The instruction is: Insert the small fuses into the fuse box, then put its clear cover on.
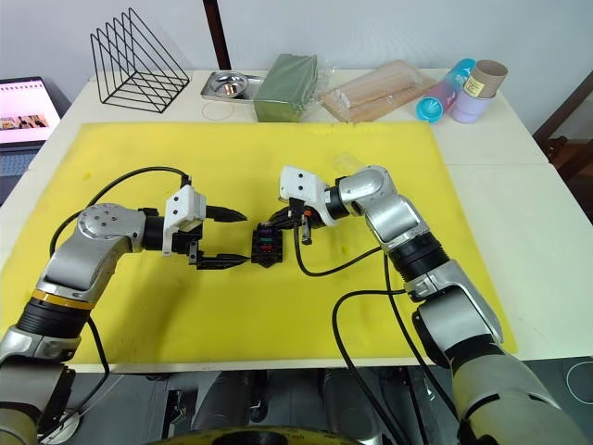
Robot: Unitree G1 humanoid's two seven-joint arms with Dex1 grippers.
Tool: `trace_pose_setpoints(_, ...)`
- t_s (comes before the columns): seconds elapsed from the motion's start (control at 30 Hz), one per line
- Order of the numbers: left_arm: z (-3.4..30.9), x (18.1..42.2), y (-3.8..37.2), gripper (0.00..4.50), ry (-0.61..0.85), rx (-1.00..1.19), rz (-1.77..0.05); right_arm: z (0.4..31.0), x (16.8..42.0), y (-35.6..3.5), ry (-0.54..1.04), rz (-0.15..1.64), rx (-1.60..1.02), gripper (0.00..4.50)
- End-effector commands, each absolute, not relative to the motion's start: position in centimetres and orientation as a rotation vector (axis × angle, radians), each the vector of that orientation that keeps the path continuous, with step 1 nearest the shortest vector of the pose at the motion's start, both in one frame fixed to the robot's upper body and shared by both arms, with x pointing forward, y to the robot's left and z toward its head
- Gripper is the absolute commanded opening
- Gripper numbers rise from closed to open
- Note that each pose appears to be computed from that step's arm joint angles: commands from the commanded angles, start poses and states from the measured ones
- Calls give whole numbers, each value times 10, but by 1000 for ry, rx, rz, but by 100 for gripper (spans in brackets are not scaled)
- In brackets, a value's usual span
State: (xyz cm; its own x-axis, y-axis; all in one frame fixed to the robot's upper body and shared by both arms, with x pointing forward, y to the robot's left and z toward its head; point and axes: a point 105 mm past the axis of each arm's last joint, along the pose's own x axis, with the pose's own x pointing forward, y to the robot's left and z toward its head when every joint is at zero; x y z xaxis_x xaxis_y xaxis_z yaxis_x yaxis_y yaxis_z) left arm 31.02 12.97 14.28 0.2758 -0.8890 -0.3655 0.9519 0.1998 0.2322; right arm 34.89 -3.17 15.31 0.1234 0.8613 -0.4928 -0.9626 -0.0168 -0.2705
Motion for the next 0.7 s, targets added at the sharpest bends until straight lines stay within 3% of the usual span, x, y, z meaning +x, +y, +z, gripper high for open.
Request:
trace_pose_setpoints(0.03, 153, 310, 127, 450, 118, 470, -1296, 163, 347, -29, 198, 1483, -649, 3)
trace_pose_setpoints(0.47, 153, 310, 124, 450, 109, 465, -1294, 142, 348, -28, 395, 1442, -709, 3)
trace_pose_setpoints(0.7, 153, 310, 123, 450, 104, 463, -1294, 145, 345, -22, 406, 1448, -694, 3)
